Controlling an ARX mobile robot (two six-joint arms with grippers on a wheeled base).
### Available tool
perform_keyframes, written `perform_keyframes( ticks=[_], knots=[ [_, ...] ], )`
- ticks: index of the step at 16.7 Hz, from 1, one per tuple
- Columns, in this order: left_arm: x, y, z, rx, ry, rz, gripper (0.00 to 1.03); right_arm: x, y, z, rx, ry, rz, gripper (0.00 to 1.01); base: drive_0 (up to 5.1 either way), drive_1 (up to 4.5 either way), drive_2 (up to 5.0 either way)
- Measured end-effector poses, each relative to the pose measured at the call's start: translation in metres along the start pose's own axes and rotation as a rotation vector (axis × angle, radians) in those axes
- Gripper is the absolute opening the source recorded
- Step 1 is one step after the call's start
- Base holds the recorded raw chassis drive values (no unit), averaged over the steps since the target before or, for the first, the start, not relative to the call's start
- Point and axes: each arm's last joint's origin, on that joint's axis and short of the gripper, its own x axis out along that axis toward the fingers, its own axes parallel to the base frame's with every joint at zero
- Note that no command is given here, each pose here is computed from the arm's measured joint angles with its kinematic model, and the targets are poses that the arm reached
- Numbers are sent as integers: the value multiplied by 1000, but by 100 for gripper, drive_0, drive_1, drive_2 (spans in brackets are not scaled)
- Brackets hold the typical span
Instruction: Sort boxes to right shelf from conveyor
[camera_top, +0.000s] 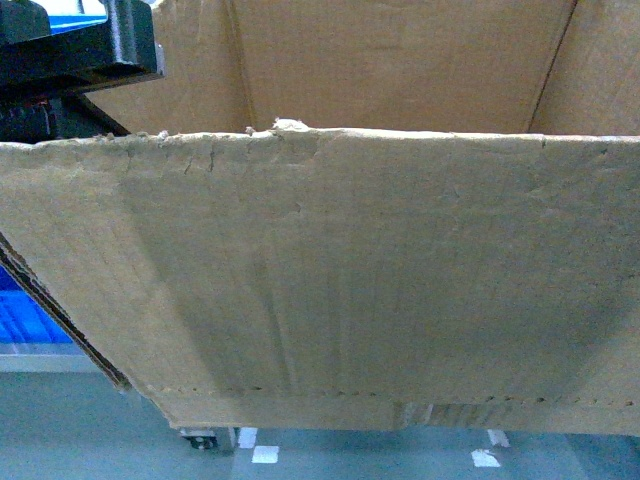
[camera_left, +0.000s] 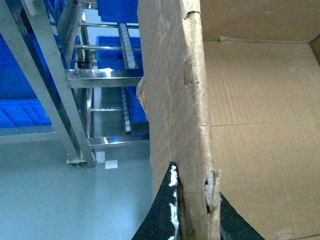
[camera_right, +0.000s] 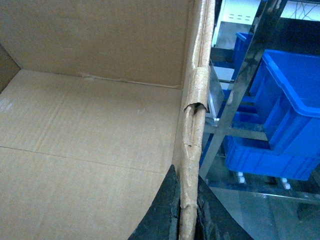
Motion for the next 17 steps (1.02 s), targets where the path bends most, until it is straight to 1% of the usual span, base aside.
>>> perform_keyframes(
  ticks=[17],
  knots=[
    [0,0,0,0,-3,-1,4,0,0,0,0,-2,0,3,0,0,0]
  ],
)
